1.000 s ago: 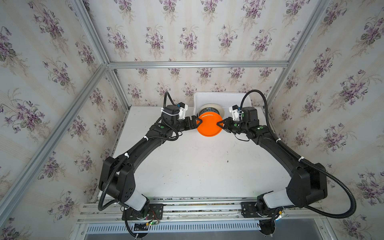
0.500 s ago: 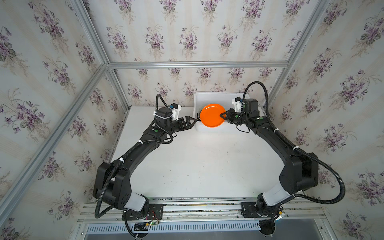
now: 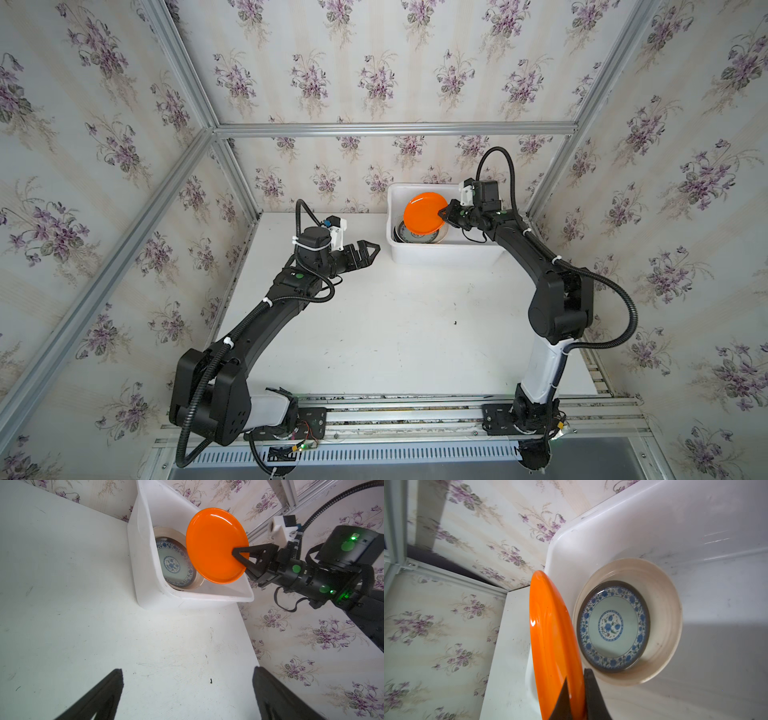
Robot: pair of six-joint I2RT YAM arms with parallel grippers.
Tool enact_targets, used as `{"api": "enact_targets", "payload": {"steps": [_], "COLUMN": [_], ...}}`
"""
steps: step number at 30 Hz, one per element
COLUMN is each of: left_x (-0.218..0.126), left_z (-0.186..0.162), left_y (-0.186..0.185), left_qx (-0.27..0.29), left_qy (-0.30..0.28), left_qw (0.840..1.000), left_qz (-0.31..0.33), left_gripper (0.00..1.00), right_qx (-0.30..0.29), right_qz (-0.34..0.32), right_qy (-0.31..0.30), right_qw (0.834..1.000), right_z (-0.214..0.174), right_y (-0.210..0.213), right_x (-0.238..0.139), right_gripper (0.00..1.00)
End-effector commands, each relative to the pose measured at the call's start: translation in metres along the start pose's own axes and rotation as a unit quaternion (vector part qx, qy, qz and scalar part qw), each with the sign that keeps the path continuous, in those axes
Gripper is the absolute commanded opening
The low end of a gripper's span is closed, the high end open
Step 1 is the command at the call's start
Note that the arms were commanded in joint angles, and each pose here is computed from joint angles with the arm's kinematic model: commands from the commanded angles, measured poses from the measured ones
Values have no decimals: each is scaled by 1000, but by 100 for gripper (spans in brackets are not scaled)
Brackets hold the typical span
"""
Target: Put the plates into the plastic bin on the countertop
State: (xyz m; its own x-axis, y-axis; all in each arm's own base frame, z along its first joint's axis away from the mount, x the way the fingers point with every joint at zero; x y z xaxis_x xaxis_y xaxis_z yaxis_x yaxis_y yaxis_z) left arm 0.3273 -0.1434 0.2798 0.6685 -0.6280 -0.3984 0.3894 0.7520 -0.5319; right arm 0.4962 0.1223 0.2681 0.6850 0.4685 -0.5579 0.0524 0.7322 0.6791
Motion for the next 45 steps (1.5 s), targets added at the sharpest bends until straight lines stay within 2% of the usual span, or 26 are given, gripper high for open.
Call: {"api": "enact_targets", "payload": {"steps": [1,11,20,21,26,32,37,45], "left_x": [-4,-7,-8,-8,-5,-3,-8,-27], "left_z": [4,-6,-7,-7,-8,-4,-2,0], "left_y": [-1,13,17,18,26,32,47,83], "left_qx": [3,0,-1,0,-8,-3,-1,17], "left_qy": [-16,-13,-15,-15,-11,-17,-25,-58], "left_qw": [1000,1000,999,999,999,998,996,977], "left_qz": [-4,21,30,30,44,61,89,203], "left_gripper": [99,99,99,99,99,99,99,99], "right_qx": [-17,-20,-53,-57,-83,-98,-102,-135], "right_qz": [-51,-122,-168,-170,-190,-221,-240,-235], "right_qy": [-1,15,37,37,31,15,-5,-68], "right_qw": [999,992,984,983,978,970,965,960], "right_z": [6,0,-6,-7,-8,-3,3,1], "right_y": [-9,-34,-30,-29,-22,-20,-13,2], "right_x": [15,49,68,68,66,53,33,-30], "right_gripper": [0,0,2,6,46,75,89,94]}}
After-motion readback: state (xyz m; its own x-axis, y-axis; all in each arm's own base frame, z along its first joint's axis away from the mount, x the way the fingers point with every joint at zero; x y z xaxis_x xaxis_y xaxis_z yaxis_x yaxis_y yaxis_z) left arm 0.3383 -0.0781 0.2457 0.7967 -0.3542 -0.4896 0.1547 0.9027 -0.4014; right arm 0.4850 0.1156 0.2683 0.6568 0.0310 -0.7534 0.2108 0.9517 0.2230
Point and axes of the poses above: each gripper's point midway between its finger pads, its own x axis out along the fingers, its own y axis along the line the jaws close on, z = x × y, the point moved 8 cm from there along -x, back along the fingers, and after that the axes turned 9 degrees about x, right-handed, at the moved point
